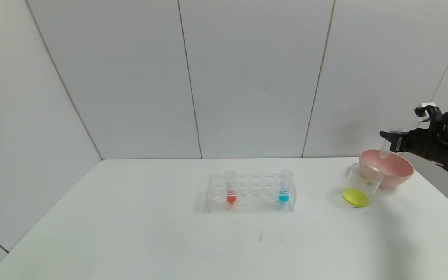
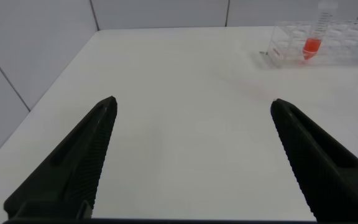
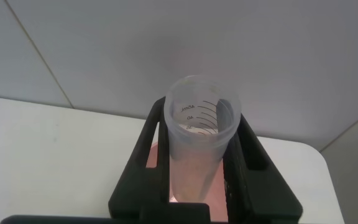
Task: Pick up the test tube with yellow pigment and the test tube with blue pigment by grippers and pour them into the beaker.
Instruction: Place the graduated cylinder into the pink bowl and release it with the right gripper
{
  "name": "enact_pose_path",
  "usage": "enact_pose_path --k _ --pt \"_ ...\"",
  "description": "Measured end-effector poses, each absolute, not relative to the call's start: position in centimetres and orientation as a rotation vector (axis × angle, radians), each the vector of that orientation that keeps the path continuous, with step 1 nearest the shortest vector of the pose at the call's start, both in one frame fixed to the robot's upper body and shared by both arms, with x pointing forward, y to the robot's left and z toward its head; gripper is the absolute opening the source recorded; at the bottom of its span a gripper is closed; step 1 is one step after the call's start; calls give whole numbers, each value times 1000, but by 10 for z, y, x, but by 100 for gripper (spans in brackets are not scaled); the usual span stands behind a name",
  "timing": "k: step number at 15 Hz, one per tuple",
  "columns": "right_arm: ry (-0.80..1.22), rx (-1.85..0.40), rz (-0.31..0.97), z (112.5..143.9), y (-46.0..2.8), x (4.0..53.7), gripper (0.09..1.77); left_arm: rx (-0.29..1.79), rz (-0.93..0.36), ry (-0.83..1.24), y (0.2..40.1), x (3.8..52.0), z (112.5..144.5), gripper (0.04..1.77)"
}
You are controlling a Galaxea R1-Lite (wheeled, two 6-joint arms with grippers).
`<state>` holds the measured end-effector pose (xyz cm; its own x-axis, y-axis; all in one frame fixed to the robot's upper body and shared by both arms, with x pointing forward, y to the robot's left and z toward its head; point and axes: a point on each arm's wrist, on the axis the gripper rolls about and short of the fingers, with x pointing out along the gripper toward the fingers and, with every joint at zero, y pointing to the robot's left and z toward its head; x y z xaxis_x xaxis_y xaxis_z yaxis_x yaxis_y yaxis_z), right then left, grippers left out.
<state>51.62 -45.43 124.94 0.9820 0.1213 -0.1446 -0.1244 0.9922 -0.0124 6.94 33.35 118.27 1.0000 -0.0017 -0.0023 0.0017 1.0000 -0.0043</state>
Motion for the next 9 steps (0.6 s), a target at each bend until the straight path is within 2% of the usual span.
enact_pose_path --k 5,6,9 --pt "157 -17 122 1231 -459 532 55 -4 -2 3 334 69 1183 176" --pt "163 -15 123 1226 -460 535 61 -4 -2 3 334 69 1183 176" --pt "160 -16 124 1220 -460 541 95 -4 -2 2 334 69 1183 176"
